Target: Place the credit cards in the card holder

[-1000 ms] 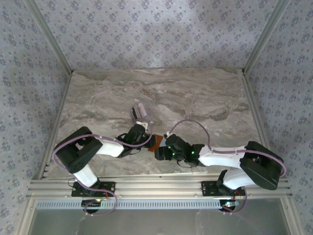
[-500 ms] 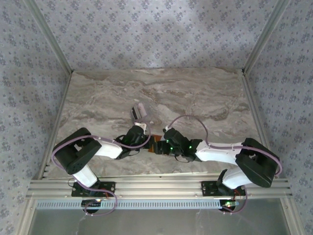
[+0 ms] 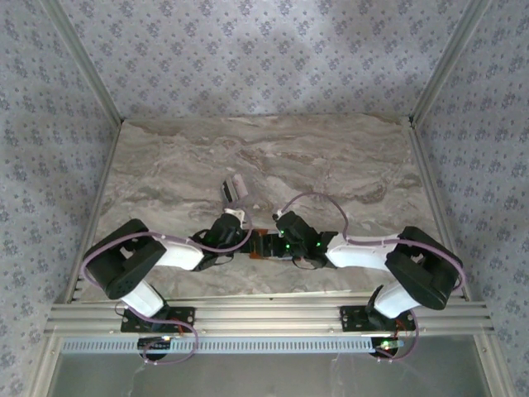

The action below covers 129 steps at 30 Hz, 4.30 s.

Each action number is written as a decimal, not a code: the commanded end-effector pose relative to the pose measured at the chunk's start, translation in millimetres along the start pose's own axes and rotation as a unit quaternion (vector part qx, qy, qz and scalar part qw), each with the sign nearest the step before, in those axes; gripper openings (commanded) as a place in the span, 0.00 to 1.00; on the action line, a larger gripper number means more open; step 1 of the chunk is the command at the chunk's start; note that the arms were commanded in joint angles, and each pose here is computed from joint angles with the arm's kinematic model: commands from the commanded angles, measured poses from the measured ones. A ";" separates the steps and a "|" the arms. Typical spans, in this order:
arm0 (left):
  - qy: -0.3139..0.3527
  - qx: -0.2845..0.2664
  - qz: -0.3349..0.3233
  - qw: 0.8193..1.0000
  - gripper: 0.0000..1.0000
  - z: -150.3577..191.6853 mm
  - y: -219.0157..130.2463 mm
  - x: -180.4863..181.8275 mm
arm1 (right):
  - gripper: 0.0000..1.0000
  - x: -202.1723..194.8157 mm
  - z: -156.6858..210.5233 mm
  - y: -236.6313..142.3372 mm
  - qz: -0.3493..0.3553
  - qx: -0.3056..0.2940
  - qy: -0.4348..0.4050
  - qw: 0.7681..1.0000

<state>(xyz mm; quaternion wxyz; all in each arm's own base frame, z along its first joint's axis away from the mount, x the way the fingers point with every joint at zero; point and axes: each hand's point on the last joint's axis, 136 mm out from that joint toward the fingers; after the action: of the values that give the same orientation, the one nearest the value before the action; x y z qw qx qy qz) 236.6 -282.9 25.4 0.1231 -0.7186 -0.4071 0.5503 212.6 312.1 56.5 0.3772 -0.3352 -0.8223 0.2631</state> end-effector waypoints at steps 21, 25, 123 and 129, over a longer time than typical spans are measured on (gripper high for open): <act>-0.018 0.046 -0.050 0.998 0.40 28.5 -39.6 36.1 | 0.79 27.9 -15.0 16.7 -0.094 -0.019 0.009 0.995; -0.020 0.033 -0.049 0.998 0.47 22.8 -51.9 36.6 | 0.79 29.0 -14.0 18.6 -0.094 -0.014 0.007 0.995; -0.057 -0.005 -0.046 0.997 0.10 -31.2 -58.2 17.9 | 0.58 23.2 17.0 48.7 -0.069 0.036 -0.006 0.997; -0.051 -0.002 -0.065 0.997 0.11 -20.9 -62.3 34.0 | 0.59 20.7 12.1 45.2 -0.059 0.031 -0.007 0.998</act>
<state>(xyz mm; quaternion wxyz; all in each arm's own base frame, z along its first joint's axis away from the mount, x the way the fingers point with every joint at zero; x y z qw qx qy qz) 237.9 -221.6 59.5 0.1180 -0.6639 -0.4522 0.5838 212.3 371.4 50.0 0.3870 -0.2474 -0.8600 0.2223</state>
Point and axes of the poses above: each hand's point on the last joint's axis, 136 mm out from that joint toward the fingers, its own y axis out along the fingers, its own x axis along the line the jaws close on, z = x × y, and after that the axes turned 12 degrees about -y, right-handed
